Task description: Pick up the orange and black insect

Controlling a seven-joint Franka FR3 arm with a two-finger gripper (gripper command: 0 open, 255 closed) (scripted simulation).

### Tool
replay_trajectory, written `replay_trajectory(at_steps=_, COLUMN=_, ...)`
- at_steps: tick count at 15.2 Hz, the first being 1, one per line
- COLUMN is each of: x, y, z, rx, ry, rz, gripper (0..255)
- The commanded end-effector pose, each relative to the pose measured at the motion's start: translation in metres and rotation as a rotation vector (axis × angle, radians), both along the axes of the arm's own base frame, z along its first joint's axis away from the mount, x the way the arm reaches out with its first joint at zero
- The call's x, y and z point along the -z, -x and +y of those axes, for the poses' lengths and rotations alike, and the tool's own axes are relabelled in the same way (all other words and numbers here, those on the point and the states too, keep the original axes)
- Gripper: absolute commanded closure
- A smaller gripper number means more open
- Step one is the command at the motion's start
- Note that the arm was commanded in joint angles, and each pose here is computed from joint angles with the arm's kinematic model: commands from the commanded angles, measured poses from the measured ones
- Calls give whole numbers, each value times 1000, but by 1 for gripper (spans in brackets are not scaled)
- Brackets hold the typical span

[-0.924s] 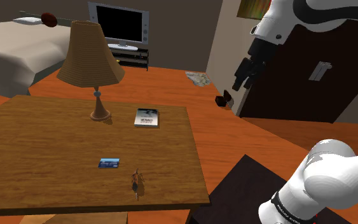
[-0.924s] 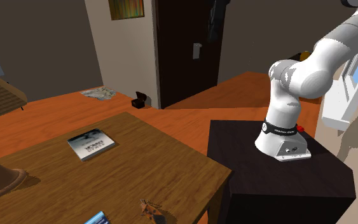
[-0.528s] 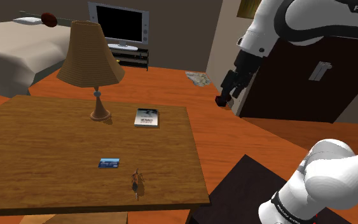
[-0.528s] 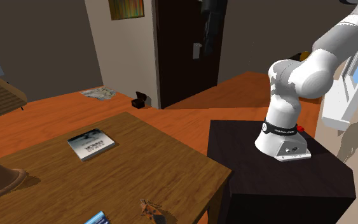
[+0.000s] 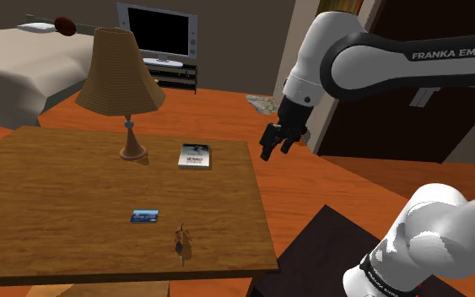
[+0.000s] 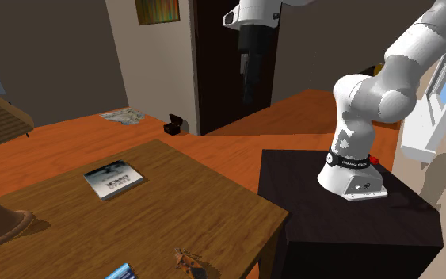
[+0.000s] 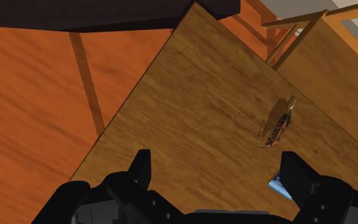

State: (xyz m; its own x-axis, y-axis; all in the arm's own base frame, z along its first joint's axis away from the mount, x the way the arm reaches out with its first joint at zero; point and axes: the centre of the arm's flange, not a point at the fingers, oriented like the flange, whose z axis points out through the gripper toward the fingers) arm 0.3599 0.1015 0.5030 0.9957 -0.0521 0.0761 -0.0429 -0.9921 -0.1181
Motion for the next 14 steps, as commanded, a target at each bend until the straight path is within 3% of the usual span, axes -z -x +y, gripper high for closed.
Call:
replay_trajectory(at_steps=1, x=21, y=-7, z=18, rx=0, ry=3, rz=1, gripper=0)
replay_trajectory(at_steps=14, x=147, y=-57, z=128, rx=-5, ry=26, rz=17, gripper=0)
